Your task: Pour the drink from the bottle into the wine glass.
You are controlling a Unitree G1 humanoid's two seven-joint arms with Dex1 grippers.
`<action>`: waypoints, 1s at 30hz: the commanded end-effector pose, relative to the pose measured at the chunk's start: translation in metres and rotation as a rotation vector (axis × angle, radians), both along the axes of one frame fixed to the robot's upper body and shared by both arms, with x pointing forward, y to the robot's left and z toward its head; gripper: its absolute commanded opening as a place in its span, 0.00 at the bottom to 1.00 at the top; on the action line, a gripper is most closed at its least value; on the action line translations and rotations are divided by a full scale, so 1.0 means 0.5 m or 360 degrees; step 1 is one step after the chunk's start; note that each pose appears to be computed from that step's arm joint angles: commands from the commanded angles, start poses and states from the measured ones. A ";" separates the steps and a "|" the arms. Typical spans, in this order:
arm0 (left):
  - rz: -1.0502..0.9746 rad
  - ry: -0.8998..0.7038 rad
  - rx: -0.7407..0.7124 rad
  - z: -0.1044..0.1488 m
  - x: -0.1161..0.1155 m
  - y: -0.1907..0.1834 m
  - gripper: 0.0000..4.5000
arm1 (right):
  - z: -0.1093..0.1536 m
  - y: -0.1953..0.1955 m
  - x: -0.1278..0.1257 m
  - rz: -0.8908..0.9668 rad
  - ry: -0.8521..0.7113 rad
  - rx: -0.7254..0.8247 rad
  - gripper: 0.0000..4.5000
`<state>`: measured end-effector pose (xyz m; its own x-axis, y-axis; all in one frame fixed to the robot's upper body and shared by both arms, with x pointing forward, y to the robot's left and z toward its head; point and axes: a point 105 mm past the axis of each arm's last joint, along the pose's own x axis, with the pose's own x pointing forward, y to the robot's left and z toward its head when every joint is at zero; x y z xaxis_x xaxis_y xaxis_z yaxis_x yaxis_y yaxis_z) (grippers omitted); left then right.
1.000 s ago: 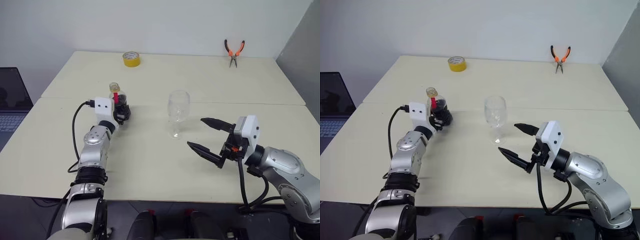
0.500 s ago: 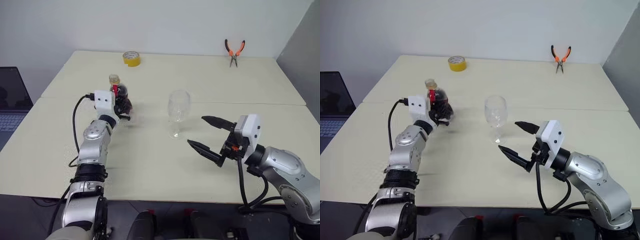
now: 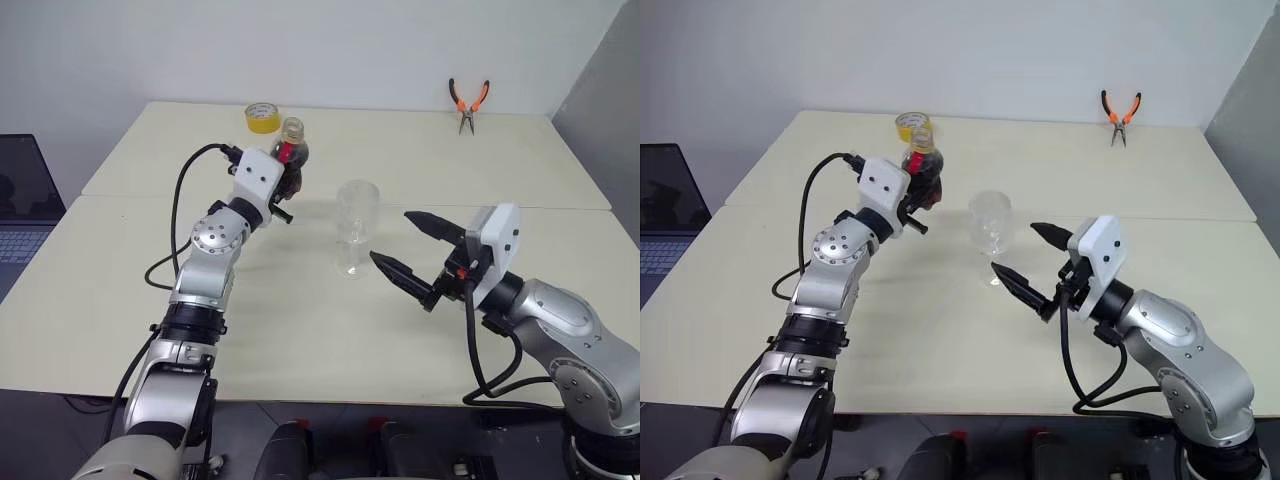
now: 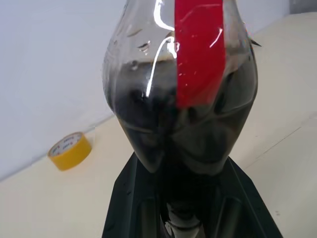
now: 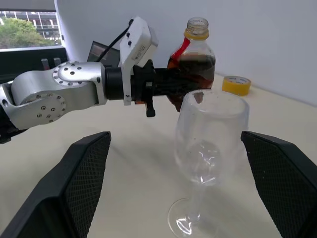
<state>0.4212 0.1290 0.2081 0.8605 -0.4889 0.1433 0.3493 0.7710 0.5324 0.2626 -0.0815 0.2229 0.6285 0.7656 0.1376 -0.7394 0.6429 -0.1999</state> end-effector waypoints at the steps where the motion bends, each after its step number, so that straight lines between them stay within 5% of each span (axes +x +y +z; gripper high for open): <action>1: -0.0096 -0.0275 0.0190 0.065 -0.010 -0.022 0.14 | 0.017 0.007 -0.003 -0.0023 -0.0109 0.0011 1.00; 21: -0.0258 -0.0771 0.0861 0.089 -0.013 -0.043 0.14 | -0.002 0.054 0.037 -0.0066 -0.0051 0.0052 1.00; 30: -0.0263 -0.0873 0.0979 0.108 -0.010 -0.043 0.14 | 0.005 0.055 0.047 -0.0112 -0.0017 0.0065 1.00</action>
<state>0.4201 0.1097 0.2342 0.6882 -0.7170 0.1106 0.0911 0.2365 0.9673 0.2890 -0.0528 0.2139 0.6814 0.7189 0.1375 -0.7007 0.6950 -0.1613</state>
